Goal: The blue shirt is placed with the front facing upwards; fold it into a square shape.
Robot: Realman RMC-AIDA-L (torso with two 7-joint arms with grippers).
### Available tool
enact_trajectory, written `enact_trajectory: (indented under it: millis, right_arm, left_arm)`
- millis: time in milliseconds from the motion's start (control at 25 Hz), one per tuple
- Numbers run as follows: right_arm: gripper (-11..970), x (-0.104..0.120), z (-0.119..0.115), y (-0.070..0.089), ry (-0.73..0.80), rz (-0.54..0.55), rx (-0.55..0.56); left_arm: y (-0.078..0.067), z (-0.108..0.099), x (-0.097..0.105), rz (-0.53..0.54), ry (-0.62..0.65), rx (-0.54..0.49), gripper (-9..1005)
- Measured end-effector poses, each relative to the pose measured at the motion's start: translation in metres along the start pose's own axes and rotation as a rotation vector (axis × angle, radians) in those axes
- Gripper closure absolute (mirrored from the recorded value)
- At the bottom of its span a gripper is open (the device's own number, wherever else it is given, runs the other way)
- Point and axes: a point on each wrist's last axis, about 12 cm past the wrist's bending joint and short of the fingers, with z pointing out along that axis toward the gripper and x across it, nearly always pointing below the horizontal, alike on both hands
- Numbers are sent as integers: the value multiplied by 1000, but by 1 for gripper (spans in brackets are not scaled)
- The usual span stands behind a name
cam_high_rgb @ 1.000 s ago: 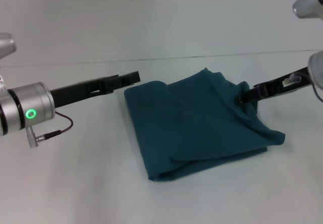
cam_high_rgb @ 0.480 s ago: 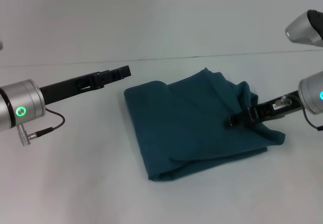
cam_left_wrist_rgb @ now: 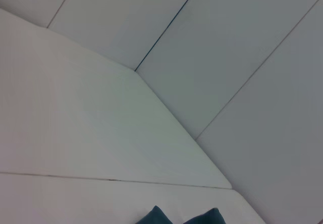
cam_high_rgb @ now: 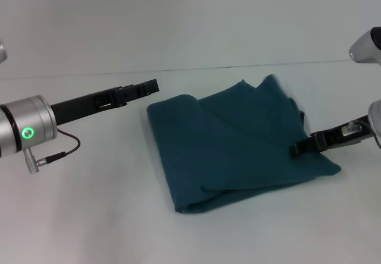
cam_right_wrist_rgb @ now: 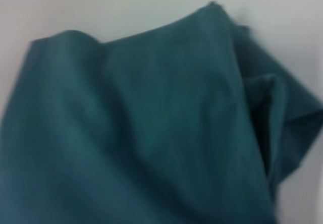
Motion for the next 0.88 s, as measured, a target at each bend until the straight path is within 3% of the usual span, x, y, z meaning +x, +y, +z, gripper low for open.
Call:
enact_trajectory:
  millis: [280, 600, 880]
  right_arm:
    - [231, -9, -4, -8, -57, -17, 74]
    - [232, -46, -19, 19, -234, -69, -45]
    - [233, -52, 10, 35, -245, -71, -79]
  left_arm:
    - [-1, -1, 1, -5, 4, 15, 214]
    - [0, -2, -1, -3, -4, 6, 214]
    - [3, -7, -5, -14, -32, -2, 215]
